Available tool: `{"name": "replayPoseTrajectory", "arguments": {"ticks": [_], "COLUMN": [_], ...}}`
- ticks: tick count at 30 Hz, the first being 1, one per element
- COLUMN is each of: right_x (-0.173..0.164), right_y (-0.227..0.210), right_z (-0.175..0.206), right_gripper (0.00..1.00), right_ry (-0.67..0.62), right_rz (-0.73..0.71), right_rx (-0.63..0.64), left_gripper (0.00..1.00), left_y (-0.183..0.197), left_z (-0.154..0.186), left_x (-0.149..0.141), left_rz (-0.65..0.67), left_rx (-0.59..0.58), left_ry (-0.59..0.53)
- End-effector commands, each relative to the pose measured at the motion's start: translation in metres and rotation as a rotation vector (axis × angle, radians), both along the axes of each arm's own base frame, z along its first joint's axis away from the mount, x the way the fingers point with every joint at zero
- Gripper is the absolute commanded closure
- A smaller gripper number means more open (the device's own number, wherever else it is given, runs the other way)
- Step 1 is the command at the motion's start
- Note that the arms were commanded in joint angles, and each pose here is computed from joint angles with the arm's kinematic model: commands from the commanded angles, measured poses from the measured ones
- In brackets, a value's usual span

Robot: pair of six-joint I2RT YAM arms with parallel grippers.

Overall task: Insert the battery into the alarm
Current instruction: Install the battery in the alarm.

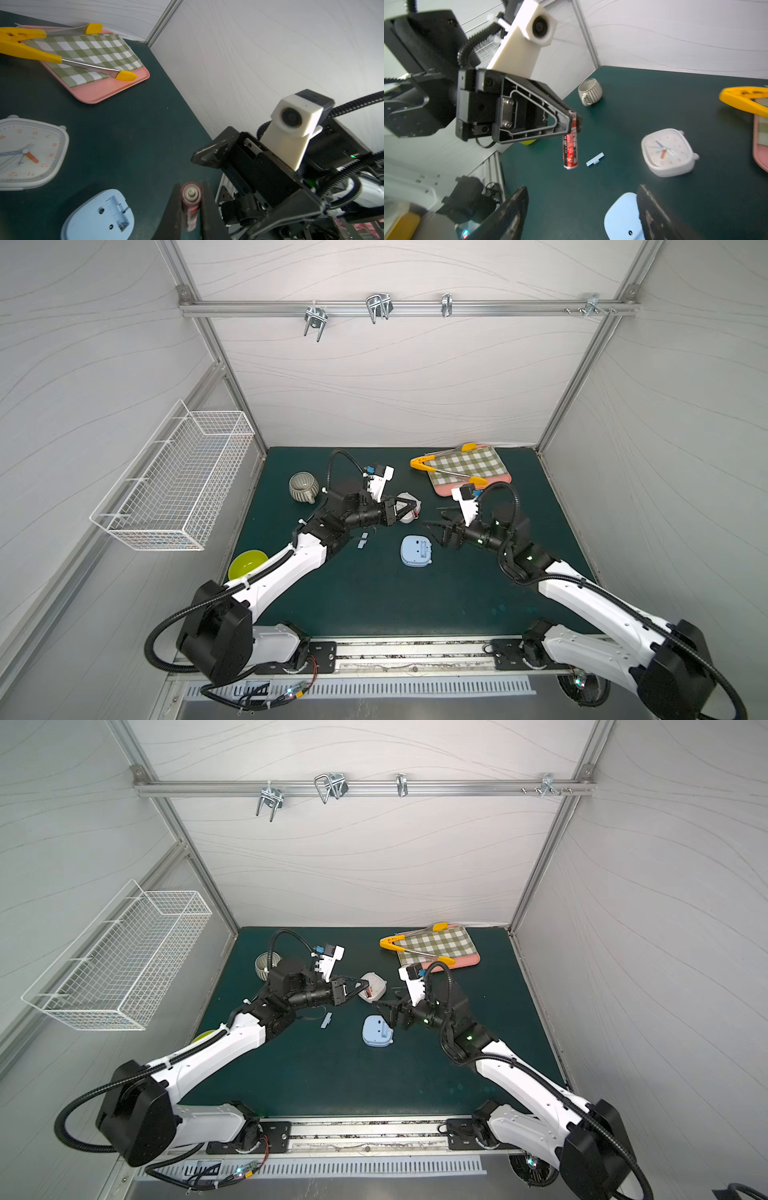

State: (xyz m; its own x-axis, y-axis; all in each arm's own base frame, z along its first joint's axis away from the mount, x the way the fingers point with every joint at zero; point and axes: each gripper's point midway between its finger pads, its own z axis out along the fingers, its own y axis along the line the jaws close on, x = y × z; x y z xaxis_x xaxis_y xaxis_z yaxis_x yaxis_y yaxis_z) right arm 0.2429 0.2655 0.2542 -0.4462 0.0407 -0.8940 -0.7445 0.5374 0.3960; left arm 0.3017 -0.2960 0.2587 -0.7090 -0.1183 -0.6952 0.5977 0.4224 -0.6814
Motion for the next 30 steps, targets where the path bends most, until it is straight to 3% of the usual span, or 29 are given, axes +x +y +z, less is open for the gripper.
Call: {"name": "replayPoseTrajectory", "arguments": {"ticks": [1, 6, 14, 30], "right_x": [0.001, -0.006, -0.017, -0.019], "right_y": [-0.029, -0.051, -0.057, -0.054], "right_z": [-0.039, -0.077, -0.109, -0.115], "right_gripper": [0.19, 0.20, 0.21, 0.21], "right_ry": [0.141, 0.259, 0.375, 0.380], "right_rz": [-0.129, -0.202, -0.212, -0.197], "right_rx": [-0.056, -0.124, -0.141, -0.135], "left_gripper": [0.97, 0.97, 0.97, 0.96], "left_y": [-0.012, -0.034, -0.062, -0.060], "left_z": [-0.015, -0.065, -0.122, -0.168], "left_x": [0.013, 0.021, 0.027, 0.020], "left_rz": [-0.001, -0.016, -0.068, -0.079], "left_rx": [0.064, 0.180, 0.302, 0.370], "left_ry": [-0.091, -0.083, -0.062, 0.005]}}
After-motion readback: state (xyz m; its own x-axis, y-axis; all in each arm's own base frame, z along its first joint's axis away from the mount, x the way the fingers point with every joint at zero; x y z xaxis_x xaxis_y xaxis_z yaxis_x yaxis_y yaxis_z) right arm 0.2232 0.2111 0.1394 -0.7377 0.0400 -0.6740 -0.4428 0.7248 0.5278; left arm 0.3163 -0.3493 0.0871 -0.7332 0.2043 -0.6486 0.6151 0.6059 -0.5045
